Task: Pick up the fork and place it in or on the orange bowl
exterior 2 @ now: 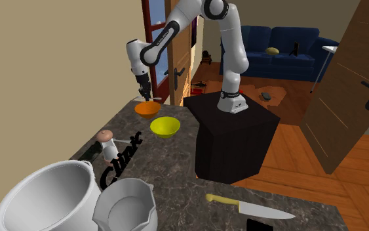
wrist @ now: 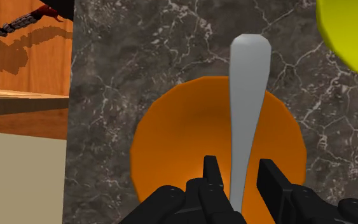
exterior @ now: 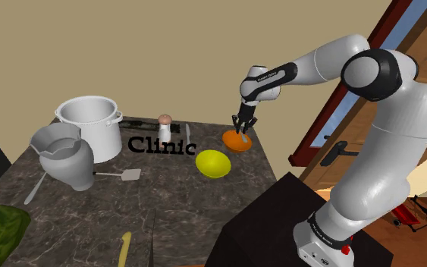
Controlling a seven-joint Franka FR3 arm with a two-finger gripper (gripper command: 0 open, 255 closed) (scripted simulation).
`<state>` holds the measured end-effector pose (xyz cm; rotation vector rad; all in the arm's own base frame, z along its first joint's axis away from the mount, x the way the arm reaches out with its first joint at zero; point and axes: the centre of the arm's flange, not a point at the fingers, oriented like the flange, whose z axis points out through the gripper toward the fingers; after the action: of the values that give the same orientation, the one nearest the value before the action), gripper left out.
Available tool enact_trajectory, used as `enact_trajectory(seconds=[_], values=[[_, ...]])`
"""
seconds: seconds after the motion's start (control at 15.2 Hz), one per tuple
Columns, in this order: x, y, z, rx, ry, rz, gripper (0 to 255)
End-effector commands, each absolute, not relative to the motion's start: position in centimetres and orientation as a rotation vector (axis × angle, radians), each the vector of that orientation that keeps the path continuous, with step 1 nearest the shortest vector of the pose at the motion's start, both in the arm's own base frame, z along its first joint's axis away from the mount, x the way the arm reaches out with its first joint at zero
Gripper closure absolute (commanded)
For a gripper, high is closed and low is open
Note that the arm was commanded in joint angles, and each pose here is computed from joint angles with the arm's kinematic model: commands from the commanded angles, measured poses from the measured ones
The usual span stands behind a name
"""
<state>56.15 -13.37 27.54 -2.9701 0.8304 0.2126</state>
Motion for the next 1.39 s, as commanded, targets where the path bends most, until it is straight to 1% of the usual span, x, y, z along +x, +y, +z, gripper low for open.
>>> enact_trajectory(seconds=[0.0, 0.53, 0.99, 1.06, 1.32], values=[[56.1, -13.6, 26.6, -2.971, 0.828, 0.212, 255], [56.1, -13.6, 22.6, -2.971, 0.828, 0.212, 255], [56.1, -13.6, 22.6, -2.971, 0.828, 0.212, 255], [56.1, -13.6, 22.6, -2.971, 0.828, 0.212, 0], [56.1, -13.6, 22.5, -2.971, 0.829, 0.212, 0]])
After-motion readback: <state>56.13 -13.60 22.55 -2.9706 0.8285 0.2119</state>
